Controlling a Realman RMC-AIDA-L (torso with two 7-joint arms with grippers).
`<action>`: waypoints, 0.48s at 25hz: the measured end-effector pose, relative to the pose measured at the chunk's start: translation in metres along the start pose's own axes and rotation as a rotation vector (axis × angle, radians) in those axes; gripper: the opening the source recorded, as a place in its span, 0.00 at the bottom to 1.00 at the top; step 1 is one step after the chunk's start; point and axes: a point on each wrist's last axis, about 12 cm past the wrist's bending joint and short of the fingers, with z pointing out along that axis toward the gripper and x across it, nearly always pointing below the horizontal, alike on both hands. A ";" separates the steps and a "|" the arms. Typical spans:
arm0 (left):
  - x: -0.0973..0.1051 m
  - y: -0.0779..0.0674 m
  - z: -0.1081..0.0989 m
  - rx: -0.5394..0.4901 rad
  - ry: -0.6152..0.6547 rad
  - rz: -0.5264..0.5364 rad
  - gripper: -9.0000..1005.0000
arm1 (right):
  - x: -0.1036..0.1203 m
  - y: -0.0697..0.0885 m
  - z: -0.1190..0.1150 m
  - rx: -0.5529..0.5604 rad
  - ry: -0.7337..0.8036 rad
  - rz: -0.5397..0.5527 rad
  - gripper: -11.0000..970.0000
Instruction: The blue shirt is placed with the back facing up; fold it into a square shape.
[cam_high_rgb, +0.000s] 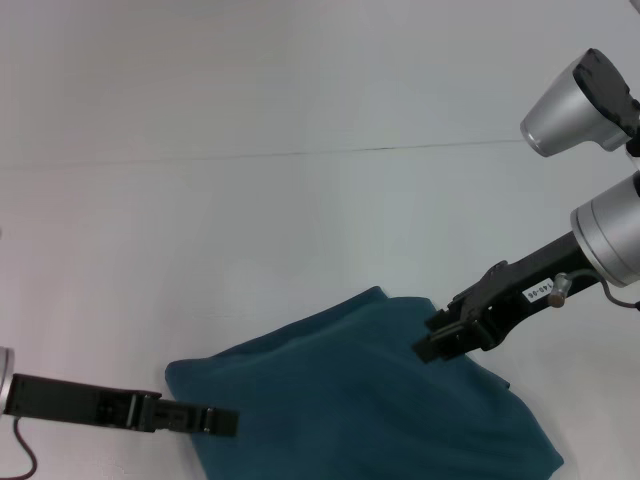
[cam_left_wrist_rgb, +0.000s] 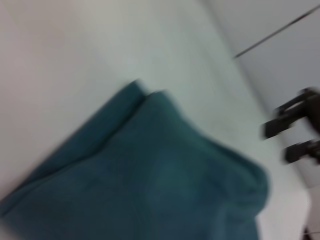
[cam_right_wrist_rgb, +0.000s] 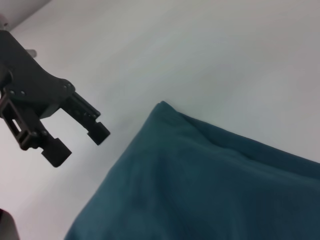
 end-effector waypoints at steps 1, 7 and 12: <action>0.000 0.001 -0.001 -0.018 0.011 -0.013 0.86 | 0.000 0.000 -0.001 0.009 0.004 -0.002 0.44; 0.002 0.005 0.001 -0.097 0.067 -0.094 0.92 | -0.003 0.000 -0.004 0.036 0.019 -0.006 0.44; 0.002 0.003 0.015 -0.075 0.084 -0.116 0.92 | -0.008 0.001 -0.004 0.036 0.021 -0.022 0.44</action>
